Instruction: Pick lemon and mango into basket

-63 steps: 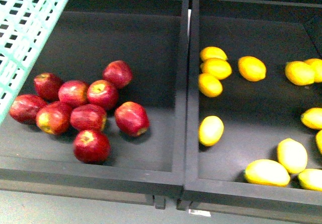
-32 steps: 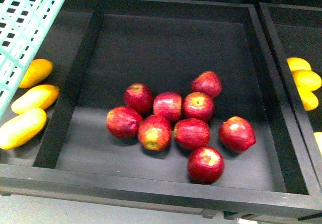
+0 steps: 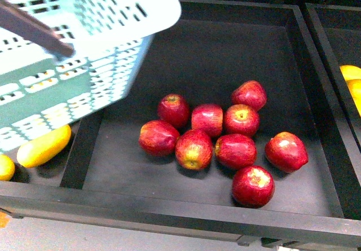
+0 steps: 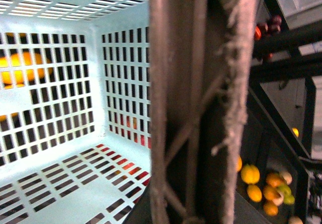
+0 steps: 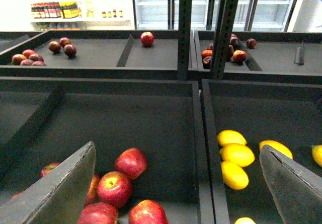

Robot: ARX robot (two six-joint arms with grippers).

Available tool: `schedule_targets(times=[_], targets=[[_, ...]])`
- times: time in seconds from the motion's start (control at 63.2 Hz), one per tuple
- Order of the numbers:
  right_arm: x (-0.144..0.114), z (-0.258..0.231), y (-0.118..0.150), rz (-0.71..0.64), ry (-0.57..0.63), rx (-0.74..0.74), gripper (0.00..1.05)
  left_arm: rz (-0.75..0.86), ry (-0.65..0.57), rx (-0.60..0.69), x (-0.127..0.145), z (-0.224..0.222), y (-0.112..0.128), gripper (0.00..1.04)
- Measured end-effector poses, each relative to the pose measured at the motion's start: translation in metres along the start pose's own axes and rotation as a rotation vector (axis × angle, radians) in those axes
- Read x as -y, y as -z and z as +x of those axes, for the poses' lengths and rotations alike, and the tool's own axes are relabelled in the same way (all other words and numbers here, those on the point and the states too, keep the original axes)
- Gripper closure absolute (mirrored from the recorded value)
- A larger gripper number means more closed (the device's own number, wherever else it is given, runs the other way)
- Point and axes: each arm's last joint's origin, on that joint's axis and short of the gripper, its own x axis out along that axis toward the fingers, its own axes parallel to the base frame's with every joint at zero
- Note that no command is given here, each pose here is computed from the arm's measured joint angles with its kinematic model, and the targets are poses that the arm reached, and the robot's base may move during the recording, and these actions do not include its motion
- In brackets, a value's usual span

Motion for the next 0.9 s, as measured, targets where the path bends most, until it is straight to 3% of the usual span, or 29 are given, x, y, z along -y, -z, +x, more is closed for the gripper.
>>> schedule_targets(times=[0.206,0.459,0.665,0.902], targets=[[0.0,0.0,0.0,0.0,0.0,0.0,0.09,0.048,0.085,-0.191,0.054,0.051,0.028,1.0],[0.0,0.0,0.0,0.0,0.0,0.0,0.09,0.139,0.15,-0.336,0.089,0.068,0.075,1.0],[0.0,0.0,0.0,0.0,0.0,0.0,0.09,0.199,0.236,-0.412,0.109,0.066,0.103,1.0],[0.0,0.0,0.0,0.0,0.0,0.0,0.09,0.233,0.257,-0.42,0.115,0.065,0.112,1.0]])
